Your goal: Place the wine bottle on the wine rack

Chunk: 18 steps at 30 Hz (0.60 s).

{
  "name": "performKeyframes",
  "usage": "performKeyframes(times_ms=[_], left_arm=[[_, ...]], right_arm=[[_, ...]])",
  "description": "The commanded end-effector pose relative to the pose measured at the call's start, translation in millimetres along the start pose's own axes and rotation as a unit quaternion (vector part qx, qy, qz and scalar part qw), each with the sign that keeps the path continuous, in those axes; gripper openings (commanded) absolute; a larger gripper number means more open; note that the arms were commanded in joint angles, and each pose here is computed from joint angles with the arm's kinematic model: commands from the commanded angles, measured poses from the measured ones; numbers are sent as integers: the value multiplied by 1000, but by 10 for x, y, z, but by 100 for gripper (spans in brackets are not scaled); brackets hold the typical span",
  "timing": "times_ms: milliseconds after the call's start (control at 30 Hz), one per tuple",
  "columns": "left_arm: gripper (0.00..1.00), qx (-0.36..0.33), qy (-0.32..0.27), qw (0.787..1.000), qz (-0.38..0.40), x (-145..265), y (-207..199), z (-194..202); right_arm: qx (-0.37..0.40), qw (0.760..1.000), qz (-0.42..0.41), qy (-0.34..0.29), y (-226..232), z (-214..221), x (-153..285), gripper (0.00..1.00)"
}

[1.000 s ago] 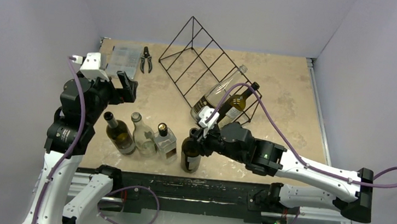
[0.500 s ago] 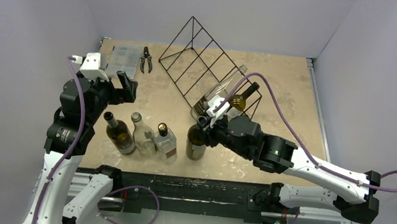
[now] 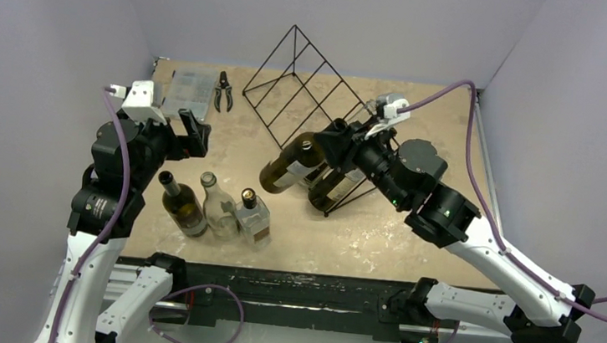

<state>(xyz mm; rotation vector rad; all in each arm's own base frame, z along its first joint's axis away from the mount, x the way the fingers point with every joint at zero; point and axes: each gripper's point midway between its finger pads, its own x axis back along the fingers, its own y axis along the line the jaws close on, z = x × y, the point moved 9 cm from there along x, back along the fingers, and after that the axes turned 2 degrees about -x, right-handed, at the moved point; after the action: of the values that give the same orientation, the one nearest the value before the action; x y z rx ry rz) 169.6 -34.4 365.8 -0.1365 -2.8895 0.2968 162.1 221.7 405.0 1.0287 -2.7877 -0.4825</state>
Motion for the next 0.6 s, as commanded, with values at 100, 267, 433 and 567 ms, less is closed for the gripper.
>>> performKeyframes(times_ms=[100, 267, 433, 567], left_arm=[[100, 11, -19, 1000, 7, 21, -21, -79], [100, 12, -14, 1000, 12, 10, -34, -81], [100, 14, -13, 1000, 13, 8, -36, -79], [100, 14, -16, 1000, 12, 25, -34, -82]], right_arm=[[-184, 957, -60, -216, 52, -863, 62, 0], [-233, 944, 7, -234, -228, -918, -125, 0], [-303, 926, 54, -216, -571, -934, -375, 0], [-314, 926, 81, -192, -838, -886, -656, 0]])
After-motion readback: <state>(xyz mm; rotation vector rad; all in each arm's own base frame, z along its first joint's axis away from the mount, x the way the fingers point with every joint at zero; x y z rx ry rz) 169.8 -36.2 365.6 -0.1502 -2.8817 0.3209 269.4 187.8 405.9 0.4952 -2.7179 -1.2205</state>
